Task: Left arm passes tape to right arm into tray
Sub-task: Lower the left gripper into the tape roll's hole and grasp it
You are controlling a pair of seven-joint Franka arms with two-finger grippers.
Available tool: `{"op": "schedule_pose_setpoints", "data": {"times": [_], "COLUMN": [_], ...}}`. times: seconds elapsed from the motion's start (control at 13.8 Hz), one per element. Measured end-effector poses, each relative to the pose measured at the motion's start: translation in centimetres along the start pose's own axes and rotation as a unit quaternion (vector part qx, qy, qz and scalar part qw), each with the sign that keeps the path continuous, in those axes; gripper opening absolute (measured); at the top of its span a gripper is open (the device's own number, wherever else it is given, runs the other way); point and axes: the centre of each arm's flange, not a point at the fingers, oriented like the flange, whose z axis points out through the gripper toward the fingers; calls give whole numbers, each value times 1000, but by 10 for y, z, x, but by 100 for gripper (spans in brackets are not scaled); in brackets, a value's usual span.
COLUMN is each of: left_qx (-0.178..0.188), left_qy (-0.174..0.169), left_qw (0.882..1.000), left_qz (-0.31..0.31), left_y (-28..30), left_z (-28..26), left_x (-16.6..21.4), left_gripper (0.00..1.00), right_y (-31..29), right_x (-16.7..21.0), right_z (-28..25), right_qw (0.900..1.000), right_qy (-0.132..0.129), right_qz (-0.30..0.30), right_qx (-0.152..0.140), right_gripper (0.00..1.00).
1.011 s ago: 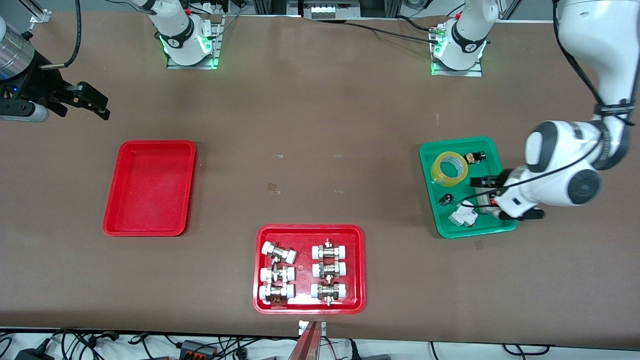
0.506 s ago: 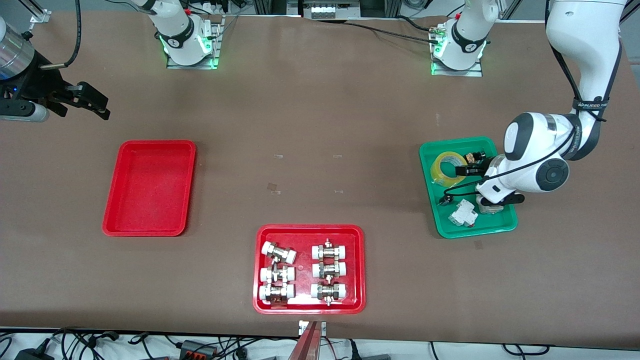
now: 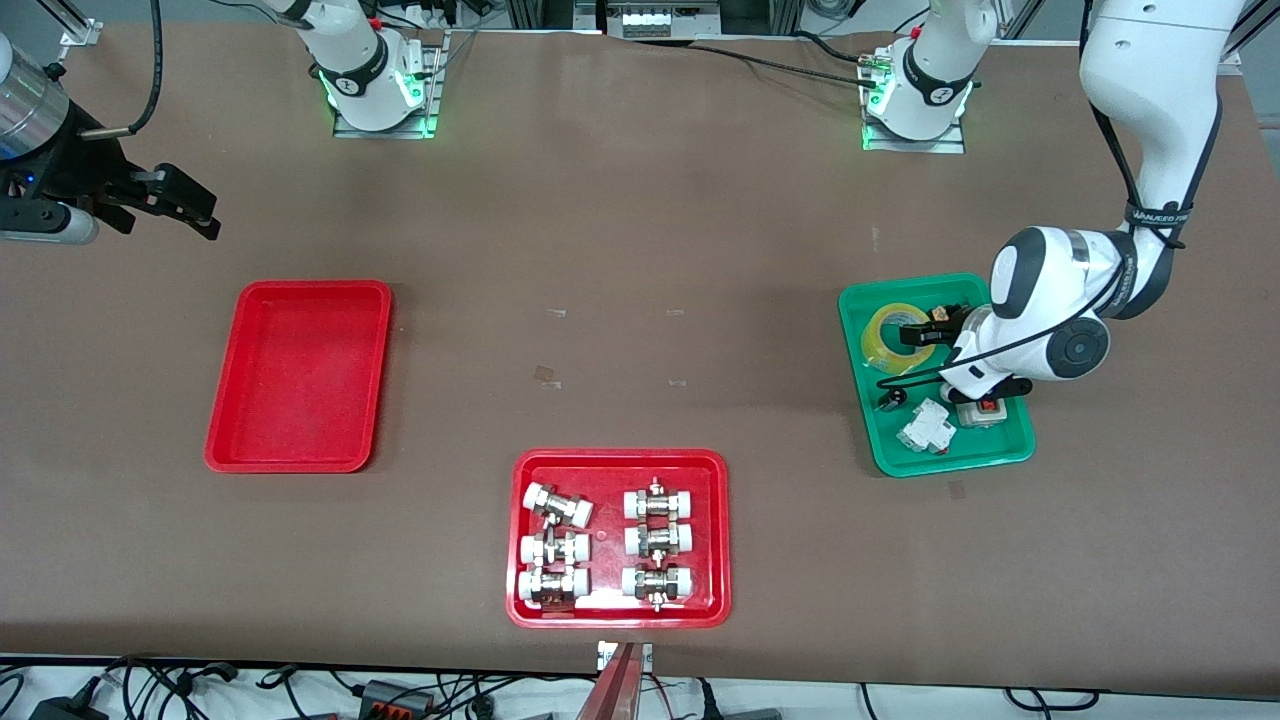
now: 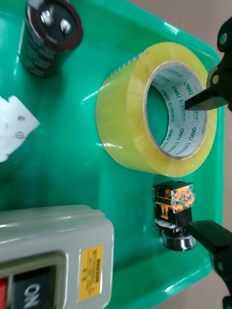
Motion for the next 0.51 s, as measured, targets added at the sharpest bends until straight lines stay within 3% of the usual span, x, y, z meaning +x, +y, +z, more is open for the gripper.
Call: {"op": "schedule_pose_setpoints", "data": {"times": [0.36, 0.51], "left_qx": [0, 1], "left_qy": [-7, -8], "left_qw": [1000, 999], "left_qz": [-16, -38], "left_y": [0, 1], "left_z": [17, 20], "left_x": [2, 1], "left_gripper": [100, 81], "right_y": [0, 0], "right_x": [0, 0], "right_z": [0, 0], "right_qw": [1000, 1000], "right_qy": [0, -1], "right_qz": [0, 0], "right_qx": [0, 0], "right_gripper": [100, 100]}}
